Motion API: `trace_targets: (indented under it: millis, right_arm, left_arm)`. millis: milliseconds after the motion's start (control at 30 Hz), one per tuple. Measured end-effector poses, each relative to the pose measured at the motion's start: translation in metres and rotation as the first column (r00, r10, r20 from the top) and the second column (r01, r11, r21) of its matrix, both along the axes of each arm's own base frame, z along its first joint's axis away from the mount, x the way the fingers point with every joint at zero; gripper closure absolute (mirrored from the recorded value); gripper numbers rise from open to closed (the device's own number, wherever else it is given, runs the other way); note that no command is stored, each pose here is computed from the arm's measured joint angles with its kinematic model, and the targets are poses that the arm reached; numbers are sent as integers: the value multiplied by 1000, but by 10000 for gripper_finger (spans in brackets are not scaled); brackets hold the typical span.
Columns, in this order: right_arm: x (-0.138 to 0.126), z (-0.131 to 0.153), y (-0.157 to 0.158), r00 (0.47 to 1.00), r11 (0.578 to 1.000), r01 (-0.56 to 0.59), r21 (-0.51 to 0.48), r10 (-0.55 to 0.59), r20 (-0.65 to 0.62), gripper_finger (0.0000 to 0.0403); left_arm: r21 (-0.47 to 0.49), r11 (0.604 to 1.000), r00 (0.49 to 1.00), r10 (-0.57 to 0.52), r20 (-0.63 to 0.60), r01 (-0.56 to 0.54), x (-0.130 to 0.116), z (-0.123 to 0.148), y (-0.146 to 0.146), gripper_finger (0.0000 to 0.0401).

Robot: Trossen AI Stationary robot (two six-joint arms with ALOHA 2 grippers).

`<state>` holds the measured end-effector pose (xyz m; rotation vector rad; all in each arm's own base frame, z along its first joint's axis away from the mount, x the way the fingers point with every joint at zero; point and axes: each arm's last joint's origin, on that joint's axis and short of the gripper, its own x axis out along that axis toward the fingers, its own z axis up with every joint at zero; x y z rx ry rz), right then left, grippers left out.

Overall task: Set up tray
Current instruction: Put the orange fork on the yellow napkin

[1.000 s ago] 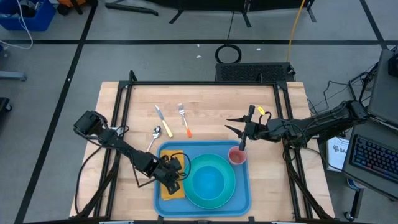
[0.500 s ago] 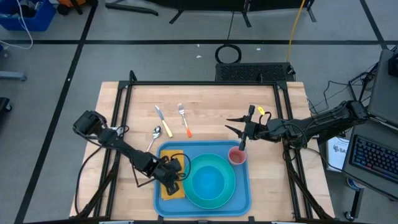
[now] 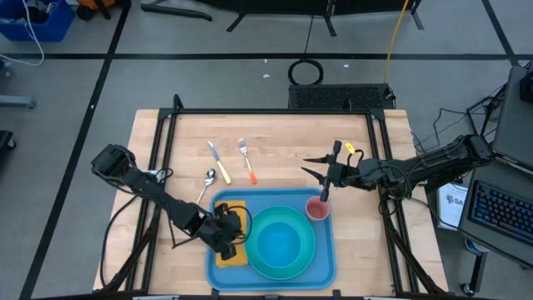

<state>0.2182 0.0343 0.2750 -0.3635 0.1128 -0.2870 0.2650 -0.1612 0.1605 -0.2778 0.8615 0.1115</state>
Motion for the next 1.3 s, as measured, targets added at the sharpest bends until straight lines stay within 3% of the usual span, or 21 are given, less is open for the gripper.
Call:
trace_targets:
  millis: [133,233,400,633,733,1033,1133,1300]
  right_arm:
    - [0,0,0,1000,1000,0,1,0,0,303]
    - [0,0,0,1000,1000,-6,27,6,6,303]
    - [7,-4,1,999,996,-18,92,14,34,303]
    - [32,3,-13,997,977,63,205,-69,22,303]
    - [51,13,-21,997,963,78,257,-70,-40,303]
    - [118,43,-57,965,890,179,419,-75,-253,303]
    - [138,49,-71,943,866,208,454,-55,-328,303]
    - [162,55,-99,901,821,272,501,-35,-432,303]
  left_arm:
    - [178,982,991,43,126,-65,-5,11,-2,371]
    - [318,936,972,86,217,-154,-11,15,-5,371]
    - [411,872,936,130,327,-265,-19,18,-12,371]
    - [422,882,940,64,334,-210,-29,20,-26,371]
    - [412,894,938,28,345,-178,-32,21,-34,371]
    - [359,932,899,-205,387,58,-27,35,-55,393]
    - [317,932,838,-309,449,174,-27,34,-59,391]
    - [291,920,706,-388,593,261,-36,24,-51,395]
